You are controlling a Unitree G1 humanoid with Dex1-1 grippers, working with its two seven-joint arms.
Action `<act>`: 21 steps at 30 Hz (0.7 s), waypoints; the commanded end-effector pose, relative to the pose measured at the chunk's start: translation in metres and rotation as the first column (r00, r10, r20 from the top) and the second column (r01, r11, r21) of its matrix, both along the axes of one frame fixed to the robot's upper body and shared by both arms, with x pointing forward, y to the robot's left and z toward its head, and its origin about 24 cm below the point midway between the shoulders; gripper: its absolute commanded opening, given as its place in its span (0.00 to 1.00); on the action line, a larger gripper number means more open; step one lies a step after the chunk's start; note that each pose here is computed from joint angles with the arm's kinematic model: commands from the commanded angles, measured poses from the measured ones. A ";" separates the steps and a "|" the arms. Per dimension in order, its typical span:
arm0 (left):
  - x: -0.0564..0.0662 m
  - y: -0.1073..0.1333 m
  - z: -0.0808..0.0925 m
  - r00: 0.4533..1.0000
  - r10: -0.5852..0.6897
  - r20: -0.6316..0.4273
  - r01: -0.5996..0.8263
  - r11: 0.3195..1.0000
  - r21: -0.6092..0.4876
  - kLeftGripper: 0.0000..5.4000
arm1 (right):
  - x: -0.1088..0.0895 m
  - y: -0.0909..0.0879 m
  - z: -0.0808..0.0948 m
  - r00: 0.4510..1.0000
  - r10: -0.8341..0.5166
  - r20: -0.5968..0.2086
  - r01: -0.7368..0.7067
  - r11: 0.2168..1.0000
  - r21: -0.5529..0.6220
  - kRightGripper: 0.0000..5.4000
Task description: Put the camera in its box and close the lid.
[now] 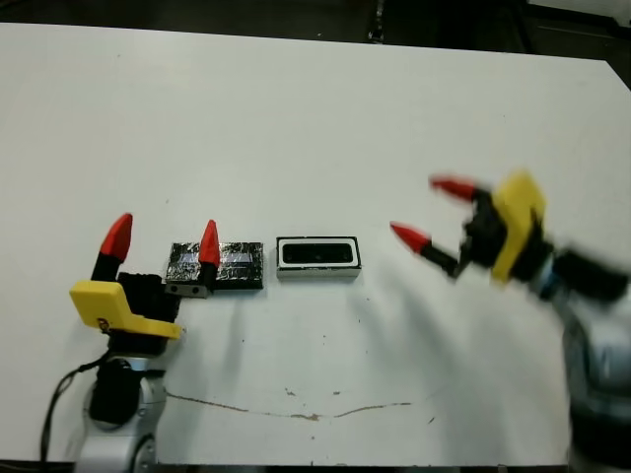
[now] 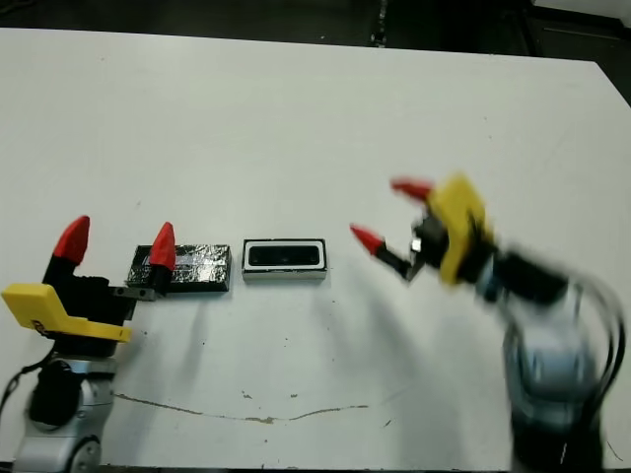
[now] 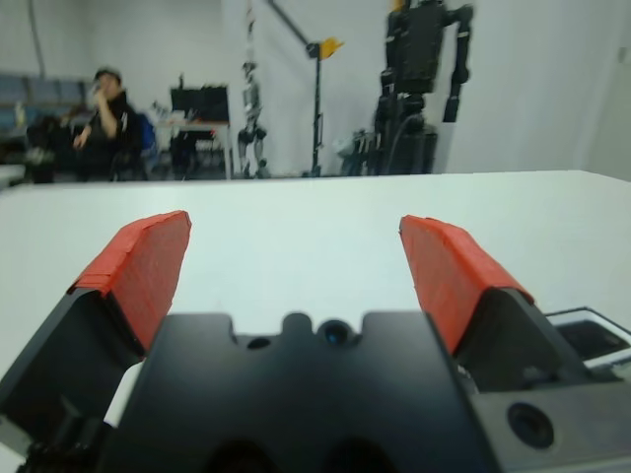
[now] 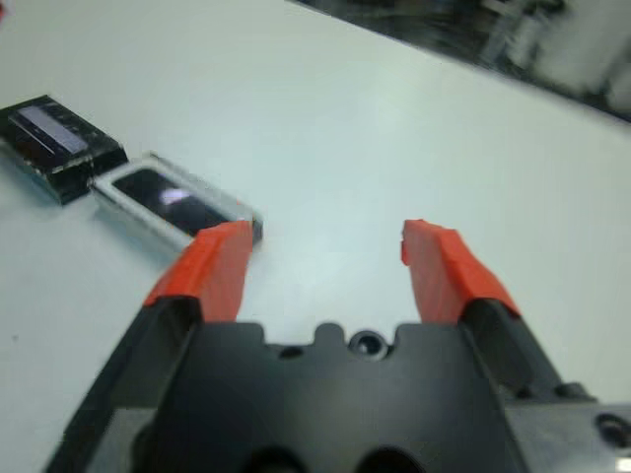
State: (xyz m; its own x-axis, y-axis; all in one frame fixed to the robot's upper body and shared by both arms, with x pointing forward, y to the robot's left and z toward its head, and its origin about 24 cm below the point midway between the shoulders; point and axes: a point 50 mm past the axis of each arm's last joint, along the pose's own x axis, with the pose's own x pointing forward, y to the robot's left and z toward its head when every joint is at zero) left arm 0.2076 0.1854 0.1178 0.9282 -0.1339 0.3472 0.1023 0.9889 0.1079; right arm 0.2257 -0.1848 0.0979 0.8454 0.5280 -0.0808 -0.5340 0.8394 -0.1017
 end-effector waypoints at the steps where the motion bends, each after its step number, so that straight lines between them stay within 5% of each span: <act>1: 0.001 0.003 0.003 0.999 -0.041 -0.007 0.041 0.999 0.028 1.00 | -0.010 -0.004 -0.009 0.997 -0.066 0.026 0.065 0.997 0.050 0.61; 8: 0.002 0.009 0.007 0.996 -0.079 -0.026 0.081 0.994 0.067 1.00 | -0.018 -0.009 -0.018 0.977 -0.195 0.086 0.184 0.976 0.119 0.41; 13: 0.009 0.024 0.019 0.983 -0.178 -0.048 0.184 0.963 0.197 1.00 | -0.021 -0.011 -0.023 0.958 -0.271 0.089 0.253 0.952 0.172 0.28; 16: 0.017 0.037 0.035 0.947 -0.295 -0.125 0.319 0.899 0.299 1.00 | -0.020 -0.012 -0.025 0.953 -0.291 0.090 0.269 0.943 0.198 0.19; 21: 0.044 0.062 0.070 0.847 -0.448 -0.287 0.532 0.698 0.480 1.00 | -0.018 -0.012 -0.026 0.951 -0.297 0.086 0.273 0.937 0.219 0.04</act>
